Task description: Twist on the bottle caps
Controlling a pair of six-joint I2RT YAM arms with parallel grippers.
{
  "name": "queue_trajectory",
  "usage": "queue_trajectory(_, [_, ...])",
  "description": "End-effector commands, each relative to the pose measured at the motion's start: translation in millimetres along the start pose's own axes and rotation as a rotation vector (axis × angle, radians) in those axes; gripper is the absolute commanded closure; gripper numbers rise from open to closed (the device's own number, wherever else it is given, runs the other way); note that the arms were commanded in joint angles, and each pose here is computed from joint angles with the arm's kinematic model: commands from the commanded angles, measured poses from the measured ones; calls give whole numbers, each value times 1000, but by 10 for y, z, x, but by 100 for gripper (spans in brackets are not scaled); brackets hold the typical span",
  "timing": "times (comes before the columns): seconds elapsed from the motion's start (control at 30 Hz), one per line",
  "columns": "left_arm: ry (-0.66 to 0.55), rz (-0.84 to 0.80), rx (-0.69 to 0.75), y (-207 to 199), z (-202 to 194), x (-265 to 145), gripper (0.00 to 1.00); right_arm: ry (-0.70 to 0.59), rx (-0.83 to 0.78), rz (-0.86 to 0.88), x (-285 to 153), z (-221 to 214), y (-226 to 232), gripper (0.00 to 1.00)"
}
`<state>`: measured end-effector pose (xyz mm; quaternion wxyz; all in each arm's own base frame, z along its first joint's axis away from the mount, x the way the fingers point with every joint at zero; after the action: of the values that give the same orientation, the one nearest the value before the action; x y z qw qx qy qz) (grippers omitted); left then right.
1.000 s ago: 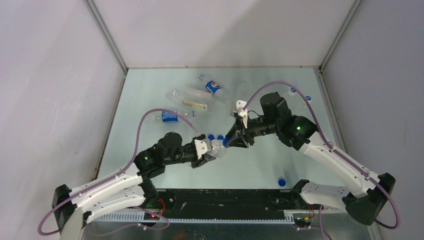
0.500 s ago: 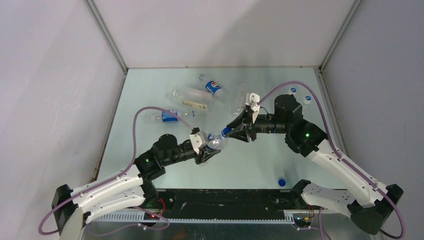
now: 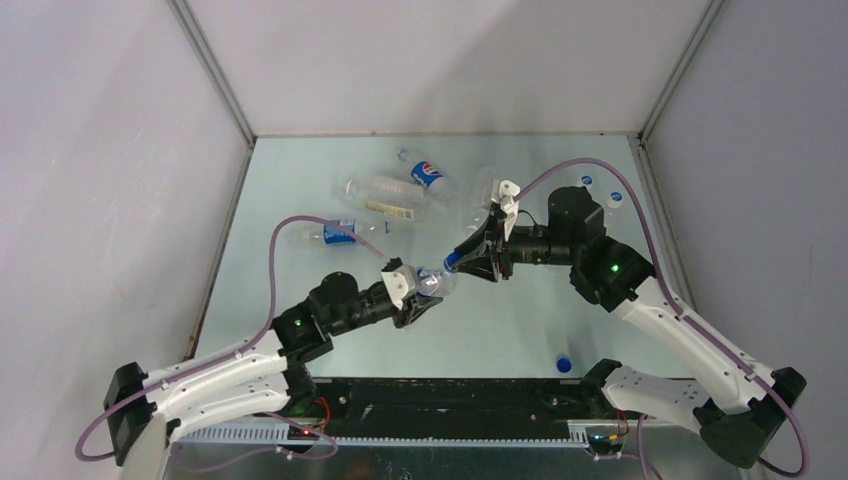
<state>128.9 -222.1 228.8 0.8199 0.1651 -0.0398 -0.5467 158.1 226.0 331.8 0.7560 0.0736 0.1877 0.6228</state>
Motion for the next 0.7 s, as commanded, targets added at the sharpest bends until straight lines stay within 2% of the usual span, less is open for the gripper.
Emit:
queue_trajectory(0.0, [-203,137,112,239,547,27,74,122,153,-32,-2,-204,-7,100])
queue_trajectory(0.43, [-239,271,115,302,610,44,75,131,258,-125,-20,-220,-44,100])
queue_trajectory(0.67, [-226,289,142,311,606,73,75,132,319,-148,-1,-234,-36,100])
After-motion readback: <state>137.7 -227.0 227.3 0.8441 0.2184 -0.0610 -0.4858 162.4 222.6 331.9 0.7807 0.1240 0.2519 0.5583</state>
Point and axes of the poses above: each gripper's point midway between its finger pads, its own x axis out along the fingers, its own y axis along the line the jaws close on, z = x × y, the point moved 7 cm from there along -x, back along the fingers, and after that the axes turned 13 degrees about x, right-handed, at the moved point
